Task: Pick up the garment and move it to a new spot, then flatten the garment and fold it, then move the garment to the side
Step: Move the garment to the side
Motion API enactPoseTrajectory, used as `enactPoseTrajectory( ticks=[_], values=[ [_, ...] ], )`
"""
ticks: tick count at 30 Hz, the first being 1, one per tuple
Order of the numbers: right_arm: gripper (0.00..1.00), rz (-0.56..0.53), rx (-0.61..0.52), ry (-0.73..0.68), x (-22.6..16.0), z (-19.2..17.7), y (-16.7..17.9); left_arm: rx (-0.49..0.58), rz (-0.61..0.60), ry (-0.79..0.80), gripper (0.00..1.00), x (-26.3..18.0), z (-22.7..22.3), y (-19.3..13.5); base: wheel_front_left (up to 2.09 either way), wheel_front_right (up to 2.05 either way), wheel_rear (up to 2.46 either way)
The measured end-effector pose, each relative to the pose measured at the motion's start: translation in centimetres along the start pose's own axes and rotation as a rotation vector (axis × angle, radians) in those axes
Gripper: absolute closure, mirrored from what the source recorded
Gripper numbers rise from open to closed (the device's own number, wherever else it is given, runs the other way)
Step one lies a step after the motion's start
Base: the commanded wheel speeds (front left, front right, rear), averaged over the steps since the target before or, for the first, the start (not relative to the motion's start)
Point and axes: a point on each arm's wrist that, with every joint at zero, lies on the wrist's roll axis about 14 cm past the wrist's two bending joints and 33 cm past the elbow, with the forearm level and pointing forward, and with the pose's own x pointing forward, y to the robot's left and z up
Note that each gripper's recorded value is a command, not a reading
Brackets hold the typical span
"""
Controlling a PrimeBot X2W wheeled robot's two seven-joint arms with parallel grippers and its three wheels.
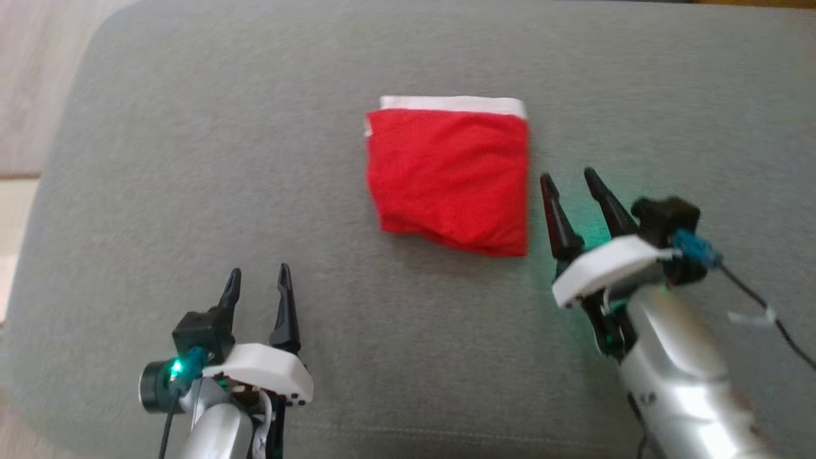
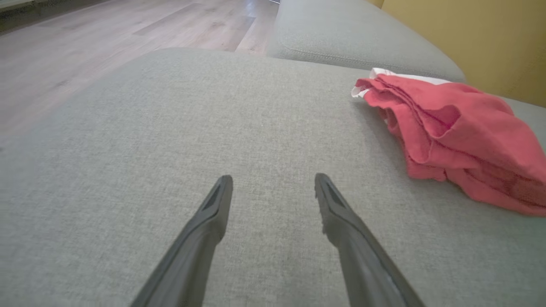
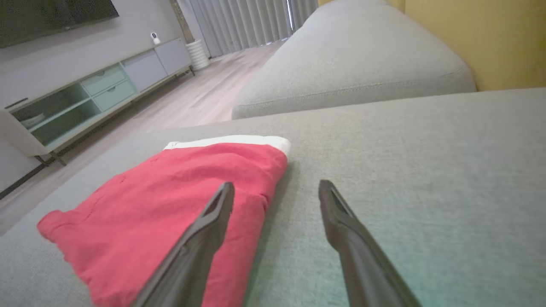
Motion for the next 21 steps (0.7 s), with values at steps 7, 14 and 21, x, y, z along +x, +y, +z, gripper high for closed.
enactPoseTrajectory(
  ticks=[7, 14, 21],
  values=[
    [0.0, 0.038, 0.003, 0.152, 3.3, -3.0, 1.2, -0.009, 0.073, 0.028, 0.0, -0.9, -0.9, 2.3, 0.0, 0.0, 0.0],
    [1.0, 0.043, 0.025, 0.232, 4.5, -4.8, 1.4, -0.007, 0.102, 0.032, 0.0, -0.9, -1.0, 3.2, 0.0, 0.0, 0.0],
    [1.0, 0.02, 0.036, 0.201, 3.6, -4.2, 0.4, -0.006, 0.047, 0.024, 0.0, 0.3, -0.7, 1.5, 0.0, 0.0, 0.0]
  ],
)
